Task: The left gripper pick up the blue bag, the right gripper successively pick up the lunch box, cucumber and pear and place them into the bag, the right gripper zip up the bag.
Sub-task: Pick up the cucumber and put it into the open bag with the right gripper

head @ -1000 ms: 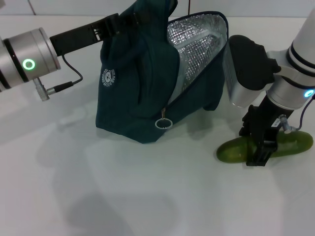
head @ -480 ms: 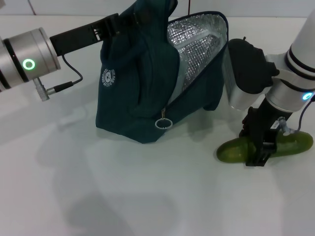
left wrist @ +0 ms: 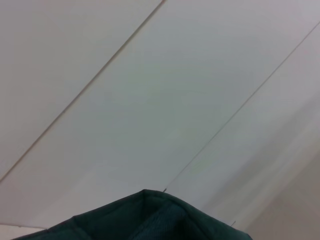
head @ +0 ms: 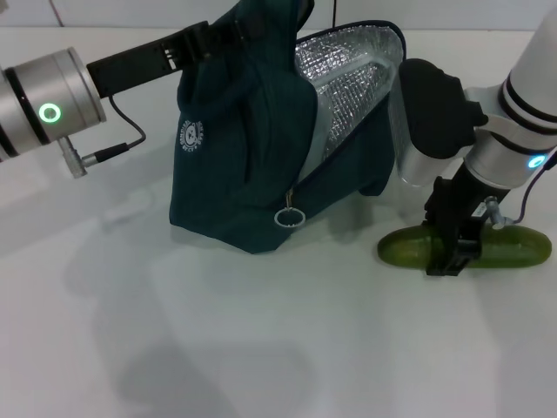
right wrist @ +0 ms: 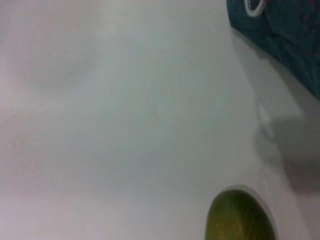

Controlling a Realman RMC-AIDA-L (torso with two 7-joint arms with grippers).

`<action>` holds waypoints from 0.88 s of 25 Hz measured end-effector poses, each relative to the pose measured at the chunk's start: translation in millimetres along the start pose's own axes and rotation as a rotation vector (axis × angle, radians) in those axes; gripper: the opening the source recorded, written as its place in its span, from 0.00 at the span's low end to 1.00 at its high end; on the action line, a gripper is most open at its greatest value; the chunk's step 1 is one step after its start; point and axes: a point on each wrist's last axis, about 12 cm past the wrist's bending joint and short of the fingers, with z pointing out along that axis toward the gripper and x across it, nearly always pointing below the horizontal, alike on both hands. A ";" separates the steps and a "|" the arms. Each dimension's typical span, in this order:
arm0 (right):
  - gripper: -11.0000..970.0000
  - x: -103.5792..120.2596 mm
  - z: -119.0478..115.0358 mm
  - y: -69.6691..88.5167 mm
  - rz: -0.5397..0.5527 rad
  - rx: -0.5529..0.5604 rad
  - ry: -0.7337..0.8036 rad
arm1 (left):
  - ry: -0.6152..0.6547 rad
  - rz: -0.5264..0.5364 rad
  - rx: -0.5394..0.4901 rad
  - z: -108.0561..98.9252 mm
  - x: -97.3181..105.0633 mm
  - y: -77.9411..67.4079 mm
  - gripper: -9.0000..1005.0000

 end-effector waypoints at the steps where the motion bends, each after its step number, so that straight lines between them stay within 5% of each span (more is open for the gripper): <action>1: 0.57 -0.8 -0.8 -0.8 -0.001 0.007 -0.004 | 0.000 0.000 0.000 -0.3 0.0 0.1 0.05; 12: 0.58 11.4 -13.2 -1.1 0.055 0.027 -0.003 | -0.009 -0.001 -0.006 -4.6 0.2 1.3 0.05; 22: 0.59 47.4 -48.7 -0.8 0.230 0.072 -0.106 | -0.014 0.012 0.000 -3.9 -2.0 0.5 0.05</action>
